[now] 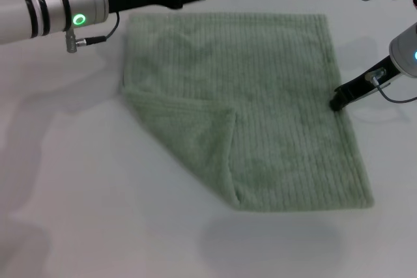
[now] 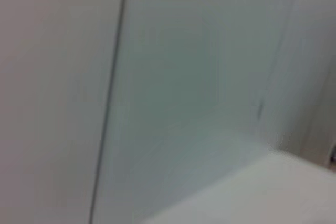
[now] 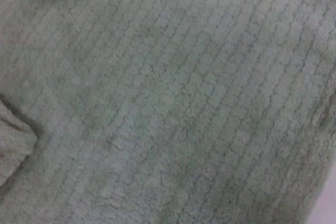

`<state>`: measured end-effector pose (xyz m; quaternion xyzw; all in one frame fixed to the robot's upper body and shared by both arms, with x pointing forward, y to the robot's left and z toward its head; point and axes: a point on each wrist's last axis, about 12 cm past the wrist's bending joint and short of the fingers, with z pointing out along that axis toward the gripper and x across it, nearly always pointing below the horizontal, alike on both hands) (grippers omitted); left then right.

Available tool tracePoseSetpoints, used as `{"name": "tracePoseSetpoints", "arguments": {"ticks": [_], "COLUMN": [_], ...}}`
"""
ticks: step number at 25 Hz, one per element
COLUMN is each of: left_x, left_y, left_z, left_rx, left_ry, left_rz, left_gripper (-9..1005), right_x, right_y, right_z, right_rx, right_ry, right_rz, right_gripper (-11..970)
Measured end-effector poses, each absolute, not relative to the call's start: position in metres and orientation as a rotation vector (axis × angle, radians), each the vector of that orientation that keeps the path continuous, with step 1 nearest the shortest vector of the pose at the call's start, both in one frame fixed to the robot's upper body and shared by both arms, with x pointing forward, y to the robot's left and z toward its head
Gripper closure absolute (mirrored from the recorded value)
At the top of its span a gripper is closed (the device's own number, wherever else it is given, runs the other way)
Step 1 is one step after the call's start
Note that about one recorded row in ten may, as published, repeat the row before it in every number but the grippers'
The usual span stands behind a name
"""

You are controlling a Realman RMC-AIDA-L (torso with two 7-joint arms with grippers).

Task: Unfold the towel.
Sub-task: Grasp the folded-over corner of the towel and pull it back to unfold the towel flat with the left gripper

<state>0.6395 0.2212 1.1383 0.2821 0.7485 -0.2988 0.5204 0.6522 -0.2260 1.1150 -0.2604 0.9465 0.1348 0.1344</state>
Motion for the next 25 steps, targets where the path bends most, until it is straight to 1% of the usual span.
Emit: {"name": "tracePoseSetpoints", "arguments": {"ticks": [2, 3, 5, 7, 11, 15, 21, 22, 25], "left_x": [0.64, 0.64, 0.64, 0.64, 0.638, 0.635, 0.633, 0.629, 0.628], "left_y": [0.219, 0.214, 0.211, 0.202, 0.189, 0.175, 0.169, 0.161, 0.156], "left_z": [1.139, 1.139, 1.139, 1.137, 1.134, 1.13, 1.128, 1.126, 1.124], "left_rx": [0.7, 0.756, 0.777, 0.857, 0.965, 1.073, 1.113, 1.17, 1.196], "left_ry": [1.819, 1.872, 1.888, 1.953, 2.009, 2.041, 2.043, 2.043, 2.049], "left_rz": [-0.712, -0.697, -0.693, -0.671, -0.651, -0.628, -0.623, -0.617, -0.604], "left_gripper": [512, 513, 513, 514, 516, 518, 520, 521, 522], "right_x": [0.652, 0.652, 0.652, 0.652, 0.652, 0.652, 0.652, 0.652, 0.652], "right_y": [-0.226, -0.226, -0.226, -0.227, -0.226, -0.226, -0.226, -0.226, -0.226], "right_z": [1.115, 1.115, 1.115, 1.115, 1.115, 1.115, 1.115, 1.115, 1.115], "right_rx": [-0.755, -0.754, -0.752, -0.752, -0.752, -0.755, -0.756, -0.756, -0.76], "right_ry": [2.743, 2.744, 2.745, 2.746, 2.747, 2.747, 2.748, 2.748, 2.749], "right_rz": [0.391, 0.391, 0.391, 0.391, 0.39, 0.388, 0.386, 0.386, 0.385], "right_gripper": [960, 960, 960, 960, 960, 960, 960, 960, 961]}}
